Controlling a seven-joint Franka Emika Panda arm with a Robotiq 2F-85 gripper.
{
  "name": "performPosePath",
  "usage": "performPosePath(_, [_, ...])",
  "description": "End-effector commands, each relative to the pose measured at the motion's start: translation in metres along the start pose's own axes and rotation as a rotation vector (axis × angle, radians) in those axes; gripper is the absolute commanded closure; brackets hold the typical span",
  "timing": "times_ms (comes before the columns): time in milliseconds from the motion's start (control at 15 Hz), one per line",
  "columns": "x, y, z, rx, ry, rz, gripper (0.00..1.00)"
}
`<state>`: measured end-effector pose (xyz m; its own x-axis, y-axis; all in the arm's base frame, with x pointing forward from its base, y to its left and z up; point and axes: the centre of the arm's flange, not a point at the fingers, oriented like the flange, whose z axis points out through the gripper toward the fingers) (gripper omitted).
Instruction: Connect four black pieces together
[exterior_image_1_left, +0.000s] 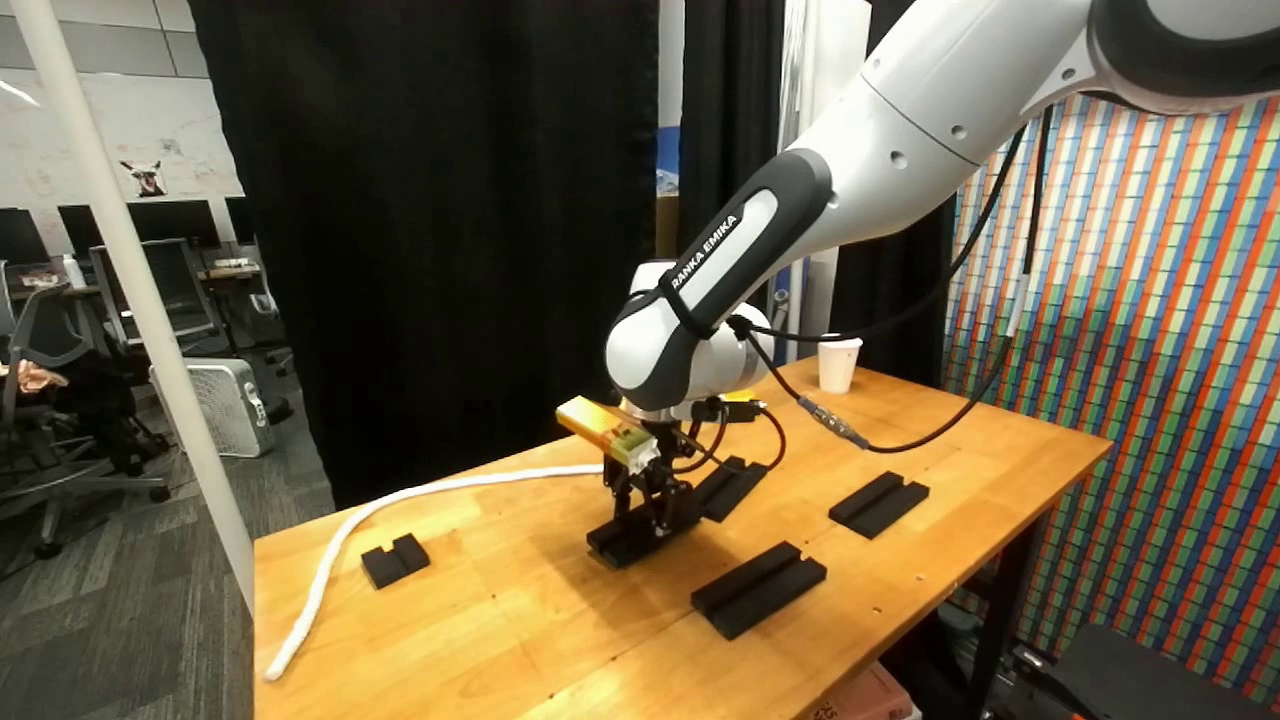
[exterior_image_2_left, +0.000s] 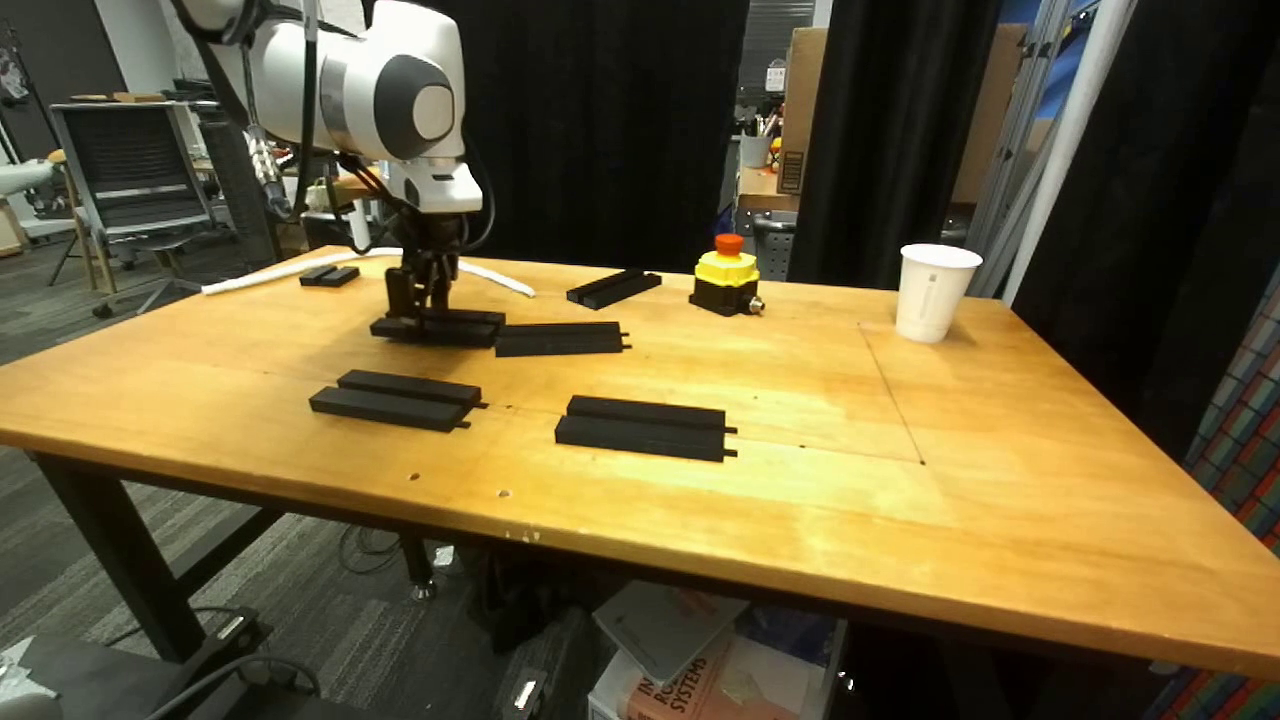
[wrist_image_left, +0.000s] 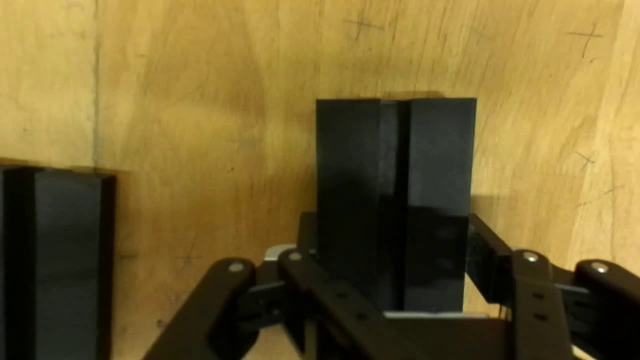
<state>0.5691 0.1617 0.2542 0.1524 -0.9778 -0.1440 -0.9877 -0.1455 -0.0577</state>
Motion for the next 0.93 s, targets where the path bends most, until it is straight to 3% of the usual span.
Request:
performPosePath(0, [0.006, 0.009, -0.012, 0.030, -0.023, -0.080, 0.55])
performPosePath(400, [0.006, -0.001, -0.012, 0.049, -0.144, -0.025, 0.55])
performPosePath(733, [0.014, -0.003, -0.009, 0.050, -0.172, -0.010, 0.55])
performPosePath(867, [0.018, -0.004, -0.009, 0.047, -0.182, 0.005, 0.07])
